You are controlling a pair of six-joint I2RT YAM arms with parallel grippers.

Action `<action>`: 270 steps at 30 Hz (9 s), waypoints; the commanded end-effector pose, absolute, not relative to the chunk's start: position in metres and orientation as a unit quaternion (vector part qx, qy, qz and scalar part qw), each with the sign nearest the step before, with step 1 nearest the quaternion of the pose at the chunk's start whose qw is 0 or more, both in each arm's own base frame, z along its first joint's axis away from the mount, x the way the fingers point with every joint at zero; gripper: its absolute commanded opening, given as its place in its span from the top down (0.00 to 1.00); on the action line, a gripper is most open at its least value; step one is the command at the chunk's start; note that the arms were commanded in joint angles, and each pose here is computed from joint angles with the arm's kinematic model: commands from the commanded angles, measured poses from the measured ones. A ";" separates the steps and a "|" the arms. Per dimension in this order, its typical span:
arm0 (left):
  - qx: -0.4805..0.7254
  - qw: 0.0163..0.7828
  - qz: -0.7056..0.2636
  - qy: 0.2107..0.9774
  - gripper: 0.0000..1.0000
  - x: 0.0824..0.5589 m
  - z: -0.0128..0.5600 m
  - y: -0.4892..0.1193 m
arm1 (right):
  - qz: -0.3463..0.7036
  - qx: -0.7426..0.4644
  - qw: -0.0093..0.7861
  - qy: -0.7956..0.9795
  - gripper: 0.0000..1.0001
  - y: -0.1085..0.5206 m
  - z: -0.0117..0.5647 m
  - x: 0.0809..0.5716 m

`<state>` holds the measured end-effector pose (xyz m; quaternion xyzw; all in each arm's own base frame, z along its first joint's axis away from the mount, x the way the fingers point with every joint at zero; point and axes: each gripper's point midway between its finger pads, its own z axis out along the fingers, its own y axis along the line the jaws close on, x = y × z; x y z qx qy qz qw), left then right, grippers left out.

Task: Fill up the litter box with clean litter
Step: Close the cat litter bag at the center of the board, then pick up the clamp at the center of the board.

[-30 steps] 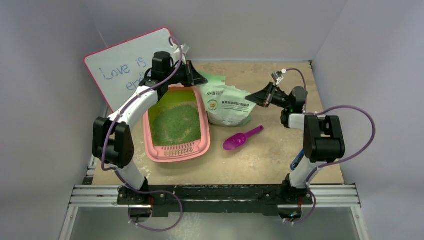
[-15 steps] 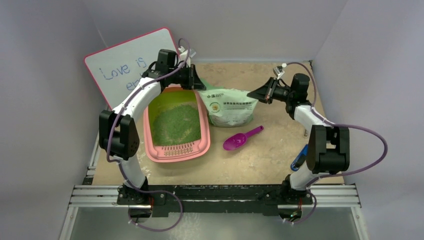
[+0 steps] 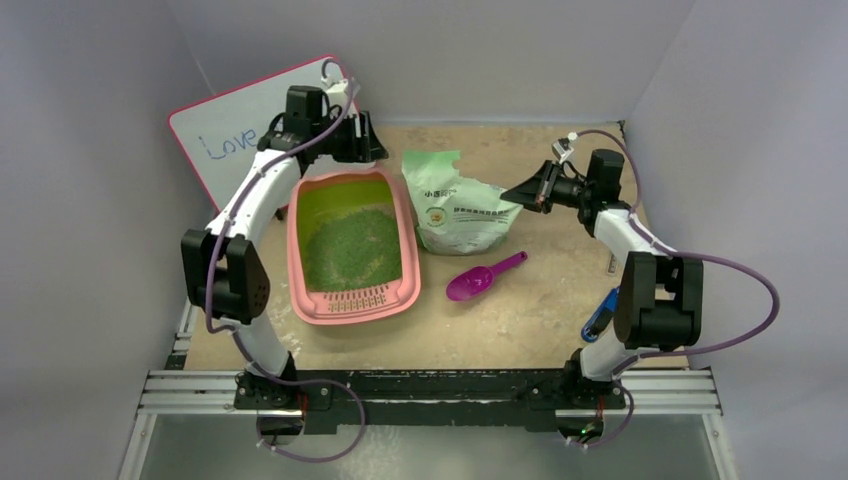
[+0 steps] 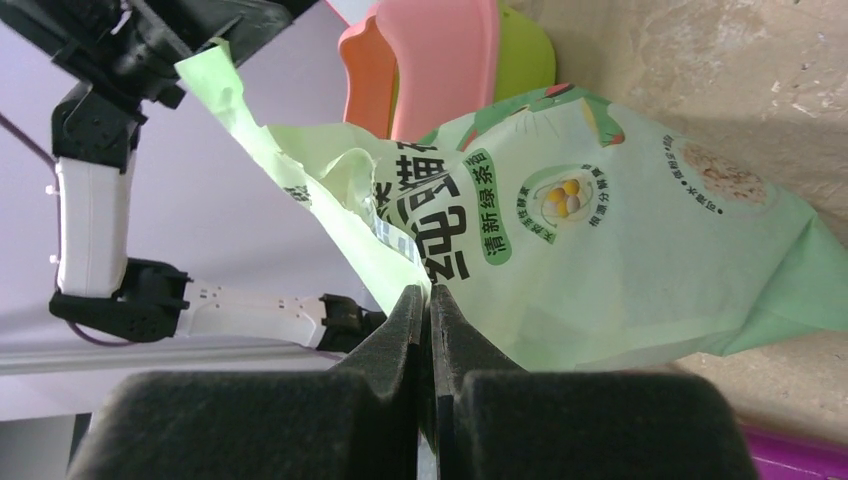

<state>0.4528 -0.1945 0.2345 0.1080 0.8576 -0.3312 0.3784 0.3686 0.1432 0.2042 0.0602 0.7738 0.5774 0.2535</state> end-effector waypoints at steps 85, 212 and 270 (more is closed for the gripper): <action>0.684 0.386 -0.157 0.599 0.83 0.365 0.205 -0.325 | 0.616 -0.047 0.313 0.722 1.00 0.158 0.288 0.358; 0.606 0.417 -0.275 0.619 1.00 0.363 0.260 -0.310 | 0.061 0.323 0.306 0.894 0.34 -0.160 0.083 0.369; 0.605 0.416 -0.294 0.612 1.00 0.357 0.265 -0.314 | 0.110 0.277 0.258 0.919 0.53 -0.095 0.055 0.338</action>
